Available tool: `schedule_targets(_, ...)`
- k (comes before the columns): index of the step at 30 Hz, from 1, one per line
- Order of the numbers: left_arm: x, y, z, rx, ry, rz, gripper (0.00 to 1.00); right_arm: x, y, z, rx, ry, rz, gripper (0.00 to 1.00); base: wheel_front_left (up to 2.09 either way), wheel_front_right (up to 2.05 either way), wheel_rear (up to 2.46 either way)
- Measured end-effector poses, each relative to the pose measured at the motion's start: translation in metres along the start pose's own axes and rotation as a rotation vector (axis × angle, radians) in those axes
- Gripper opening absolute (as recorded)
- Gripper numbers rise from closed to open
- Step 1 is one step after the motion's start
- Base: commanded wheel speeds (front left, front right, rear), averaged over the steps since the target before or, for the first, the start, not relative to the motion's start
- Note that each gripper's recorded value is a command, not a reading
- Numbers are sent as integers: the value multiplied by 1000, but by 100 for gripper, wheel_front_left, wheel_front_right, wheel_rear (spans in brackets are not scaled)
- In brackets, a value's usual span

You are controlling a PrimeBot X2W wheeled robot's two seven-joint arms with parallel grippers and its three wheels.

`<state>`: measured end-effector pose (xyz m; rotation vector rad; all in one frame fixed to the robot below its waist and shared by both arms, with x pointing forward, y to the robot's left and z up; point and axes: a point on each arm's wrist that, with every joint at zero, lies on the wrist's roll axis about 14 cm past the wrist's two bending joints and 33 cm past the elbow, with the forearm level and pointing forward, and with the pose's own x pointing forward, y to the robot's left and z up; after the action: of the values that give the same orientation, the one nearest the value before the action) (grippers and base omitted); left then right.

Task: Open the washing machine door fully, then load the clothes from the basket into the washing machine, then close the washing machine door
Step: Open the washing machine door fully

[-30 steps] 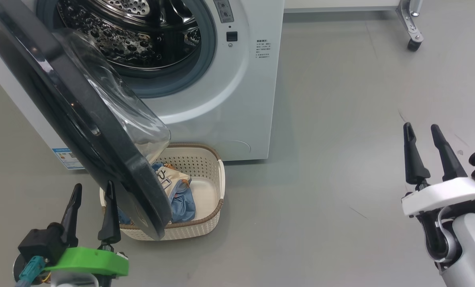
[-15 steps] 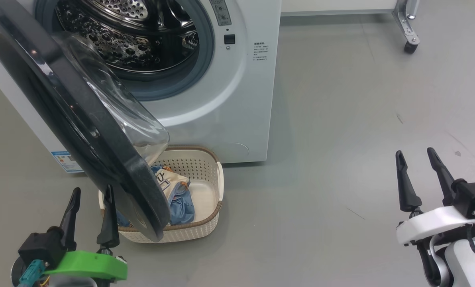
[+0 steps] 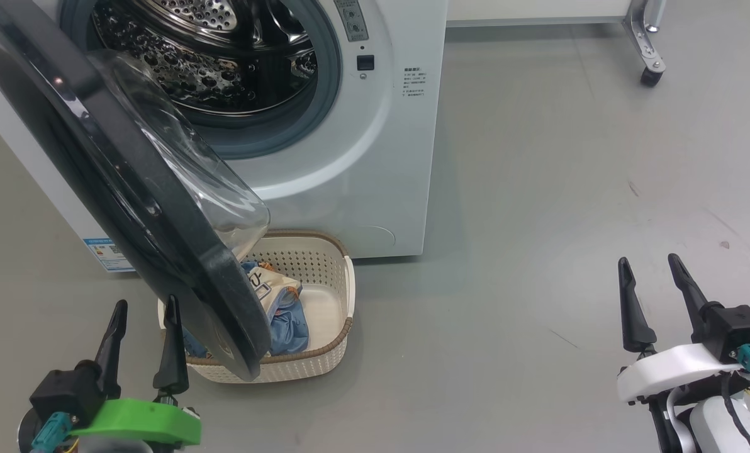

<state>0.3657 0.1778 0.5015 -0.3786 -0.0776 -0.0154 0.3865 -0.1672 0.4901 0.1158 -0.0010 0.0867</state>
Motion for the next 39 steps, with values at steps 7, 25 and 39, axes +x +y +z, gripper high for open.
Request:
schedule_targets(7, 0, 0, -1, 7, 3, 0, 100, 0, 3, -1, 7, -1, -6, 100, 0, 0, 0)
schedule_targets(25, 0, 2, -3, 9, 11, 6, 100, -3, 1, -13, -28, 29, -20, 100, 0, 0, 0)
schedule_targets(39, -1, 0, -4, 10, 12, 0, 0, -2, -1, -14, -29, 30, -37, 100, 0, 0, 0)
